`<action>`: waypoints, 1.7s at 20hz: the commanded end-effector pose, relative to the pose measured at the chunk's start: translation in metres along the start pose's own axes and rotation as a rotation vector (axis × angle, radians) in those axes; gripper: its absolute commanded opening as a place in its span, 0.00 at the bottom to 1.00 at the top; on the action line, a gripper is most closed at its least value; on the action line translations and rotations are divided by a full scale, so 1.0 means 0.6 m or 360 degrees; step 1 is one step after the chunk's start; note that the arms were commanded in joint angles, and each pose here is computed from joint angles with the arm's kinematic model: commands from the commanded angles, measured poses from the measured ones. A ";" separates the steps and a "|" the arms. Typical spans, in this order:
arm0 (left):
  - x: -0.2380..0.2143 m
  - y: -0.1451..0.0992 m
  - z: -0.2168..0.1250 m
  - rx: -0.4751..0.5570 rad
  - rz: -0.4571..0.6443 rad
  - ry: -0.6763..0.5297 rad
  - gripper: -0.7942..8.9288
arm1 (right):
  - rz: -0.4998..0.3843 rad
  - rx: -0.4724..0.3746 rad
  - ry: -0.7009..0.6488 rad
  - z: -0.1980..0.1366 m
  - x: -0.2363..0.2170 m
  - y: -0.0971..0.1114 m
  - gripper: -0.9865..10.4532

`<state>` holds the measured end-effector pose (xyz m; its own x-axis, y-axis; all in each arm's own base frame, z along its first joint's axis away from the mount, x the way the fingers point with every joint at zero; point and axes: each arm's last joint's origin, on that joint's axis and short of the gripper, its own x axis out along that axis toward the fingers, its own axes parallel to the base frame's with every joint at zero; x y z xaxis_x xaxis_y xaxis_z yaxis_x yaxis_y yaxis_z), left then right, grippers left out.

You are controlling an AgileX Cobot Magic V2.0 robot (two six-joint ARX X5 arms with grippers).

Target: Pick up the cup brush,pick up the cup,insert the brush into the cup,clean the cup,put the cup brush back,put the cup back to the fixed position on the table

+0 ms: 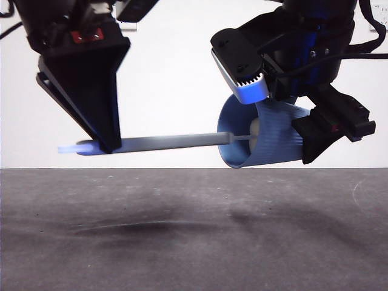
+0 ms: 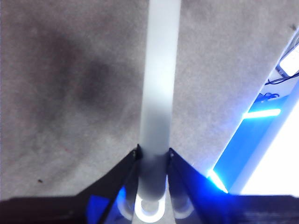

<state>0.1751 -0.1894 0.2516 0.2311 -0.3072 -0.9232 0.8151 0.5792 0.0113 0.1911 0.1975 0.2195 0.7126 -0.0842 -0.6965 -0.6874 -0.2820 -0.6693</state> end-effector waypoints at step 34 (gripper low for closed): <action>-0.156 0.085 -0.137 -0.0611 0.0493 0.0015 0.07 | 0.0019 0.1454 -0.0190 -0.020 -0.041 -0.010 0.08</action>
<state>0.1507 -0.0687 0.3079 0.4247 -0.0642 -0.9030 0.4701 0.8681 0.1593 0.1796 0.1898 0.2425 0.7141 0.0285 -0.6995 -0.6449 0.4157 -0.6414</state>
